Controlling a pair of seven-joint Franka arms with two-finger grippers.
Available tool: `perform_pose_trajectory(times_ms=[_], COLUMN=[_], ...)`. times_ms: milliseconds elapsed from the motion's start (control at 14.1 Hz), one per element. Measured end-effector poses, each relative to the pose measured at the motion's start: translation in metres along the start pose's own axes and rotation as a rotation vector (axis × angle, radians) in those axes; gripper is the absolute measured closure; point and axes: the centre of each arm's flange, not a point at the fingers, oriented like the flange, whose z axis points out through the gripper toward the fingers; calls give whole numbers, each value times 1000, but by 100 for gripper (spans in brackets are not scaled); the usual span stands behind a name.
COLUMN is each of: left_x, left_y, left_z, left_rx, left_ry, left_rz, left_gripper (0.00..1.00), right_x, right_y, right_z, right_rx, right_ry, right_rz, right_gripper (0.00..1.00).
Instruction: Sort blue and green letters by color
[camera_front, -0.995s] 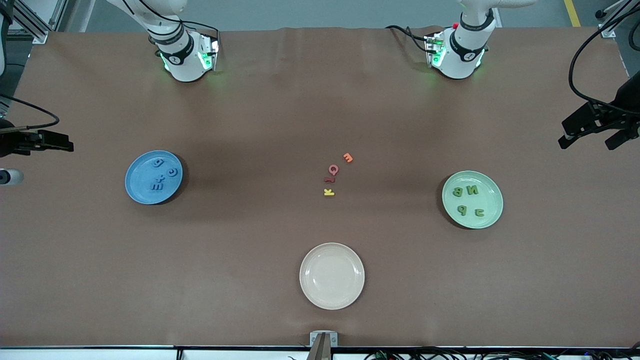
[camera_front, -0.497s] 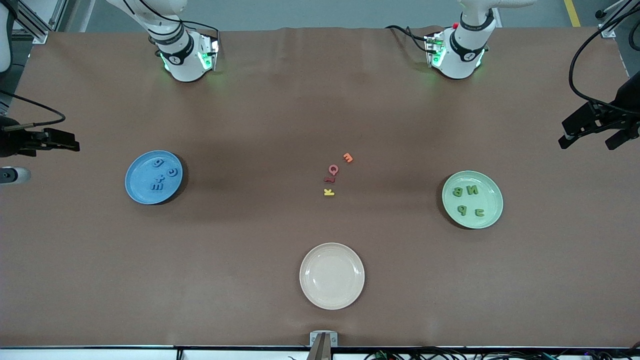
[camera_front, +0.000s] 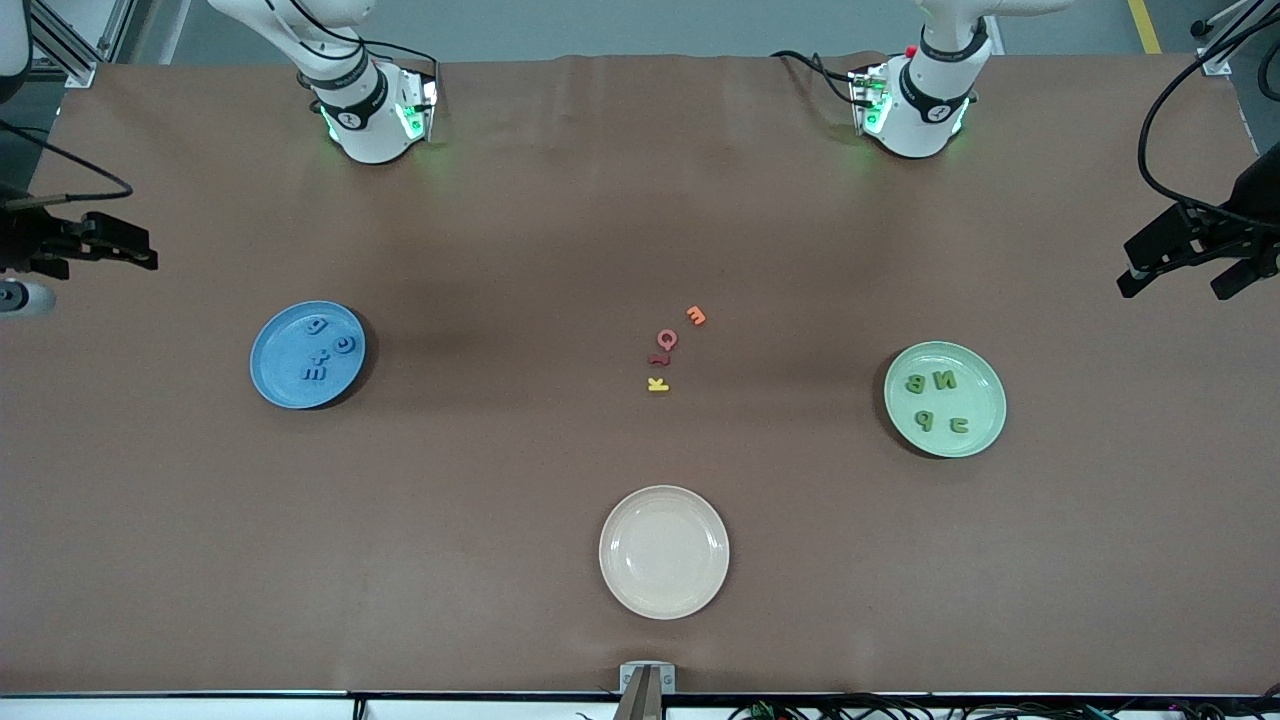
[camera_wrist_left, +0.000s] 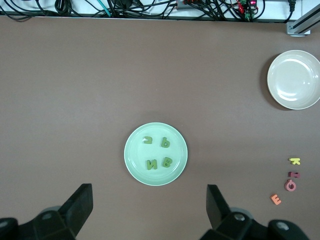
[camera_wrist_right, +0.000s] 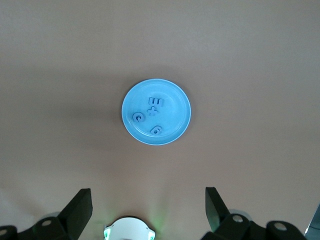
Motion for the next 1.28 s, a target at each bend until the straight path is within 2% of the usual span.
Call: perform_pose_trajectory(times_ms=[284, 640, 924, 1279], left_x=[0, 0, 0, 0], left_y=[0, 0, 0, 0], left_z=[0, 0, 0, 0], left_rx=[0, 0, 0, 0], left_ry=[0, -1, -1, -1], left_rz=[0, 0, 0, 0], left_gripper=[0, 0, 0, 0], right_x=[-38, -66, -82, -82], right_y=[5, 5, 0, -6], right_z=[-14, -33, -49, -52], right_rx=[0, 3, -1, 7], right_ry=[27, 41, 70, 86], right_rz=[-20, -26, -34, -45], right_gripper=[0, 0, 0, 0])
